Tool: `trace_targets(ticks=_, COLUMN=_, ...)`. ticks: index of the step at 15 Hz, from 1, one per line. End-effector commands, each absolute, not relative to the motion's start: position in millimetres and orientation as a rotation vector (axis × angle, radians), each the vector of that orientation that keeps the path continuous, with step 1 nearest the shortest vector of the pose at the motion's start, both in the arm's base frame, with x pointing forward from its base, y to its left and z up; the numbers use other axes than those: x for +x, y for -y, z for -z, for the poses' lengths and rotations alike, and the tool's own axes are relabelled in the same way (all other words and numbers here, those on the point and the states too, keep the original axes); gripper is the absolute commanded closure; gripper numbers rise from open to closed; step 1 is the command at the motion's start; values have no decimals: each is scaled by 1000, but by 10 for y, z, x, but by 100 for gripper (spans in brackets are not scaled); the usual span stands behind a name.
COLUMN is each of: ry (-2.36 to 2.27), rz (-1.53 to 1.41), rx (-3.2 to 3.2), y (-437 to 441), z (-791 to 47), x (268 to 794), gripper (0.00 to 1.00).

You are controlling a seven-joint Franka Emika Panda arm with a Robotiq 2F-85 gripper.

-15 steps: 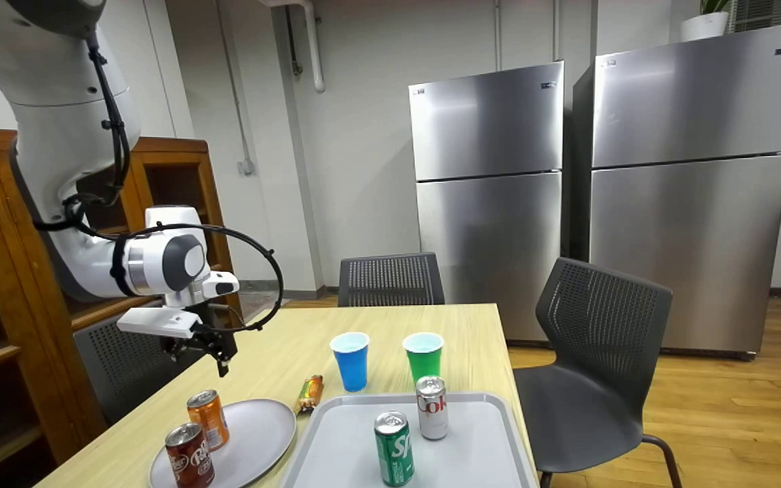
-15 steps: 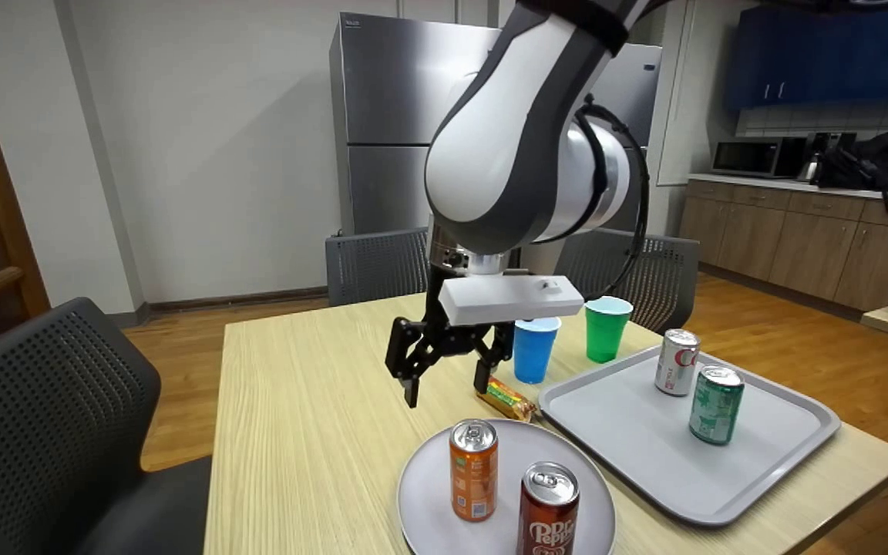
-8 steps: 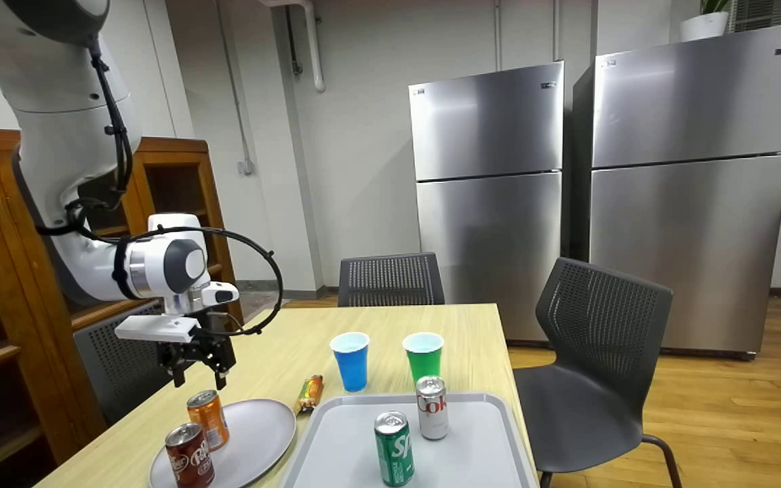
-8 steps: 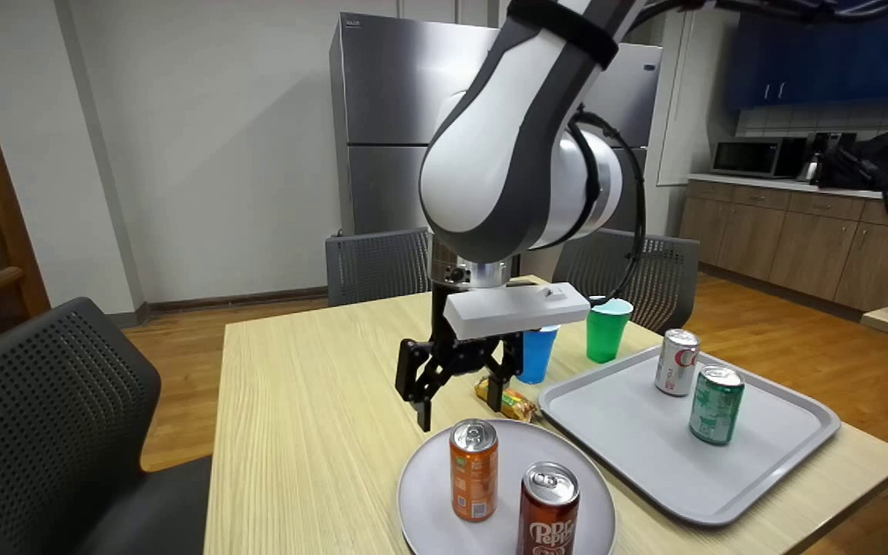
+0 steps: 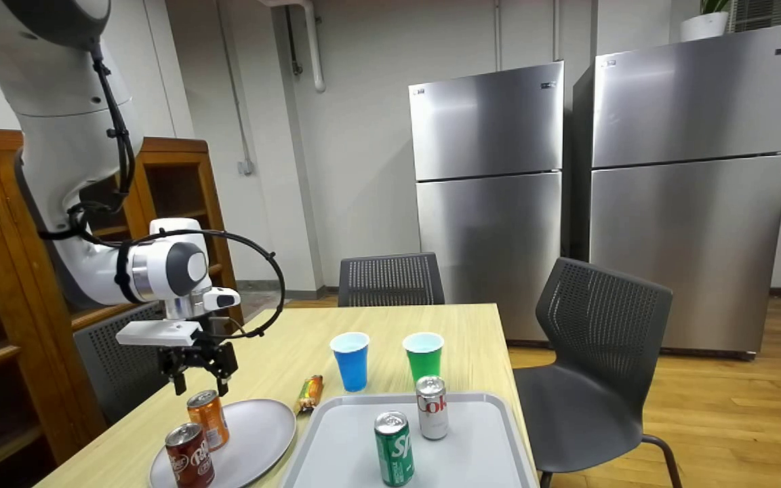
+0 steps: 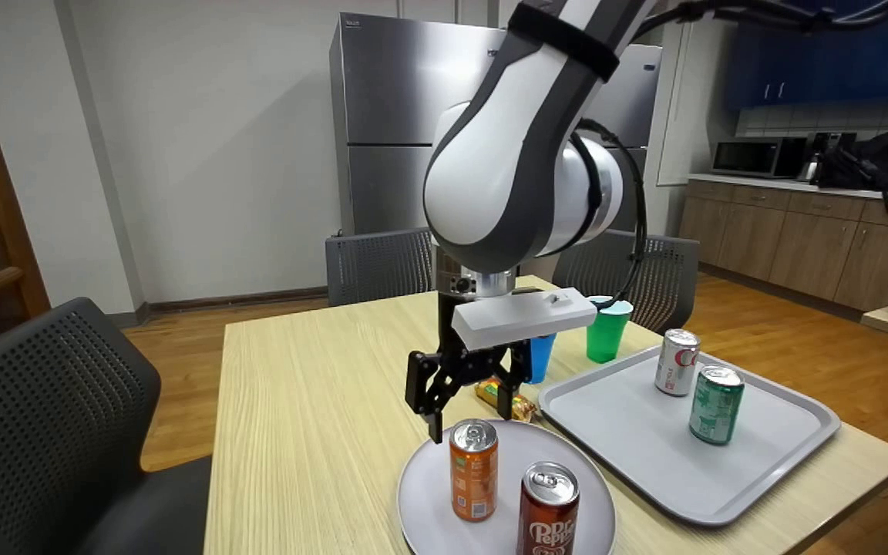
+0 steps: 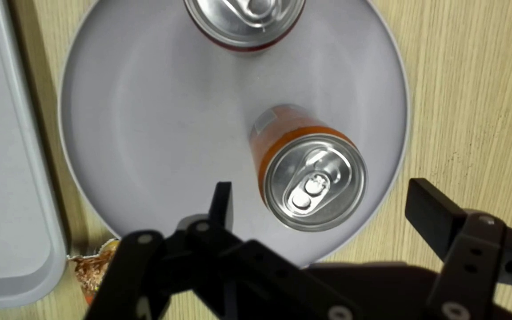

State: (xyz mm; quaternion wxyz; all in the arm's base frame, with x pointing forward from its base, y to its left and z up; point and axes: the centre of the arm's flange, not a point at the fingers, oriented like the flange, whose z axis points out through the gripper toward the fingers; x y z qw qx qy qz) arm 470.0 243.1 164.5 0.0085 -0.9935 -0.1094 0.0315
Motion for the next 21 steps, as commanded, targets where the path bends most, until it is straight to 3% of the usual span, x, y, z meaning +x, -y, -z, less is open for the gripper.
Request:
trace_targets(ticks=1, ry=348, rz=-116, rx=-3140, y=-2459, z=-1578, x=4683, gripper=0)
trace_targets(ticks=21, ry=363, rz=-65, rx=-3133, y=-2458, z=-1344, x=4650, gripper=0)
